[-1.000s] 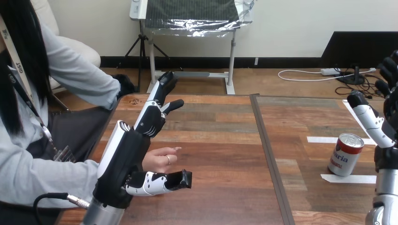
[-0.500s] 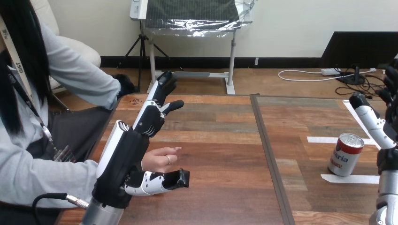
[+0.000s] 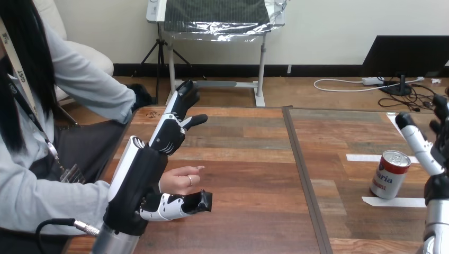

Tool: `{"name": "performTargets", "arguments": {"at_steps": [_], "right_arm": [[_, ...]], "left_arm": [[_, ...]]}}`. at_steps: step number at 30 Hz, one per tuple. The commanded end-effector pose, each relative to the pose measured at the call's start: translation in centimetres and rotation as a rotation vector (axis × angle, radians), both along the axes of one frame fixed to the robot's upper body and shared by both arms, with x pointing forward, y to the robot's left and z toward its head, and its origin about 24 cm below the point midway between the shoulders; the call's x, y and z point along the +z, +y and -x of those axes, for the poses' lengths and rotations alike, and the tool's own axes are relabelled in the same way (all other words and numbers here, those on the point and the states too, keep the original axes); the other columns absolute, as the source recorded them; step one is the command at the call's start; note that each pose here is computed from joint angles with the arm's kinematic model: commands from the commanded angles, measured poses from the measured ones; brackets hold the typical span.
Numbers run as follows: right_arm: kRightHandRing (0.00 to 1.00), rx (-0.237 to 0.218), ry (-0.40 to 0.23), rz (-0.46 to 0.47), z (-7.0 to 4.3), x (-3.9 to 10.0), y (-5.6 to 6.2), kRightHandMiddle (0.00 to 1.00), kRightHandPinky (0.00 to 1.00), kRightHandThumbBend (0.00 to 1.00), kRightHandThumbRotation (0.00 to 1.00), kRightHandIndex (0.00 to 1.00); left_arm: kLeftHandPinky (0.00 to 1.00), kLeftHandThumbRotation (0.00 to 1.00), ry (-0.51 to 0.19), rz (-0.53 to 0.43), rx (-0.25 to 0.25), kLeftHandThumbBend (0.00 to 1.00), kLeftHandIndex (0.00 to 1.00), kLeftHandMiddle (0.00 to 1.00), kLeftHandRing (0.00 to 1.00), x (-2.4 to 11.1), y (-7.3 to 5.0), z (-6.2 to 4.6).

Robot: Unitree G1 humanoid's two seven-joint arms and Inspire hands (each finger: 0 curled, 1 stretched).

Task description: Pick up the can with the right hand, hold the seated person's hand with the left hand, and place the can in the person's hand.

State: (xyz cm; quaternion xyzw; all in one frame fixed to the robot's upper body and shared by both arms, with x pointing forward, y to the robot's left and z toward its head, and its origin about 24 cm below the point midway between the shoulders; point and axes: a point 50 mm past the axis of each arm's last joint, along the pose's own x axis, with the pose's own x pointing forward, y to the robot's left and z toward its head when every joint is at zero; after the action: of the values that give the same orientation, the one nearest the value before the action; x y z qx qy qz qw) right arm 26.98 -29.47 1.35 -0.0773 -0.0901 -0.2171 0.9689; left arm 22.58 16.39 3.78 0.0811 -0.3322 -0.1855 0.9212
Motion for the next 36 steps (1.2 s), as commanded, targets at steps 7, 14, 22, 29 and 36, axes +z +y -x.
{"name": "performTargets", "arguments": {"at_steps": [7, 14, 22, 29, 36], "right_arm": [[0.96, 0.019, 0.002, 0.04, -2.1, 1.8, -0.2, 0.92, 0.96, 1.0, 0.55, 0.98], [0.97, 0.02, 0.046, 0.043, -2.0, 1.3, -0.1, 0.93, 0.98, 1.0, 0.54, 0.98], [0.97, 0.015, 0.117, 0.034, -1.9, 0.3, 0.0, 0.94, 0.97, 1.0, 0.55, 0.99], [0.96, 0.004, 0.158, 0.04, -1.8, -0.3, 0.1, 0.93, 0.94, 1.0, 0.56, 0.99], [0.96, 0.01, 0.198, 0.035, -1.6, -0.9, 0.2, 0.94, 0.93, 1.0, 0.56, 0.99]], "left_arm": [[0.81, 0.69, -0.113, 0.005, 0.01, 1.0, 0.99, 1.0, 0.95, 1.8, 0.2, -0.4], [0.76, 0.69, -0.119, 0.009, 0.011, 1.0, 0.99, 0.99, 0.94, 1.9, 0.2, -0.4], [0.75, 0.68, -0.112, 0.016, 0.007, 1.0, 0.99, 0.99, 0.94, 1.9, 0.3, -0.3], [0.75, 0.68, -0.119, 0.01, 0.008, 1.0, 0.99, 1.0, 0.94, 2.0, 0.4, -0.3], [0.75, 0.68, -0.116, 0.012, 0.008, 1.0, 1.0, 1.0, 0.95, 2.0, 0.5, -0.2]]}}
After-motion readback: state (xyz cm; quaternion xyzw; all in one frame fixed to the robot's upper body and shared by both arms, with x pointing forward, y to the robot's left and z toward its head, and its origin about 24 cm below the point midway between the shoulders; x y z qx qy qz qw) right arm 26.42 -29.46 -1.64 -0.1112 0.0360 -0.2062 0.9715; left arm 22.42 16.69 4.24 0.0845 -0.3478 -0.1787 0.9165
